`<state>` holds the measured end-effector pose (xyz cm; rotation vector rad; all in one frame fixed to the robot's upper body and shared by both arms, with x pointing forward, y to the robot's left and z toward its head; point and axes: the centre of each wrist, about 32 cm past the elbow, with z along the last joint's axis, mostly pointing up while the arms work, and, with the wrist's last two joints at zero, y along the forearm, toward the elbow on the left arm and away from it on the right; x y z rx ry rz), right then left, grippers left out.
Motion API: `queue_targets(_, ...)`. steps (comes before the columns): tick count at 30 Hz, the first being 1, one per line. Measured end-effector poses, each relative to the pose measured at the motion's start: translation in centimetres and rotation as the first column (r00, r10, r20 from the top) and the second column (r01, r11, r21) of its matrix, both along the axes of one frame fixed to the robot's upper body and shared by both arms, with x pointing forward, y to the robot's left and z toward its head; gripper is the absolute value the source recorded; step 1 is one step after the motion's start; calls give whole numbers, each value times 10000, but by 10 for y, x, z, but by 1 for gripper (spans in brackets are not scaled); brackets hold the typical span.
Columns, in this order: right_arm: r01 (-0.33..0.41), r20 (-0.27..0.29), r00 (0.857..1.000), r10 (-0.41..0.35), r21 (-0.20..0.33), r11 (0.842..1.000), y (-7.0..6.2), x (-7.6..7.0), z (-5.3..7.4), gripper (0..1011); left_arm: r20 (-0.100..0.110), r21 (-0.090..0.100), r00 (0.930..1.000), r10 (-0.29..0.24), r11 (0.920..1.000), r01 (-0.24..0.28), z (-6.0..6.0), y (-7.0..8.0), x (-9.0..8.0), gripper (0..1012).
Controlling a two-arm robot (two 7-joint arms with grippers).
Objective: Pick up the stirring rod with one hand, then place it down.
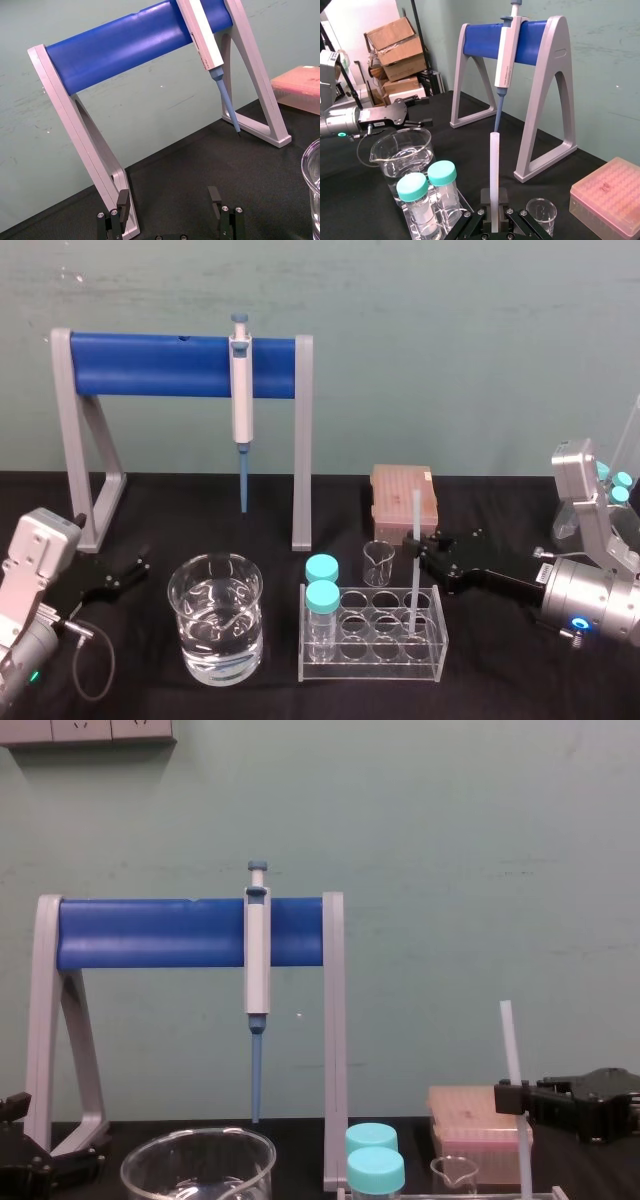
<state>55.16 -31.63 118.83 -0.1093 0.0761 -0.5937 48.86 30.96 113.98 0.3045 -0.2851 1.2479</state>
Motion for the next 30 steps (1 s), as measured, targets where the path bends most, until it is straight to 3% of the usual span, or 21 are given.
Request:
queue_targets(15,219,-77,9997,-219,-3,9998,0,-1,0,499,1,-1,10000,0,10000,0,0,0,0,1005)
queue_targets(16,228,-75,9997,-228,-3,9997,0,-1,0,574,1,-1,10000,0,10000,0,0,0,0,1005)
queue_targets(27,258,-67,9996,-258,-9,9997,0,-1,1,911,1,0,10000,0,10000,0,0,0,0,1005)
queue_targets(30,268,-55,9996,-268,-9,9996,1,-2,1,954,1,0,10000,0,10000,0,0,0,0,1005)
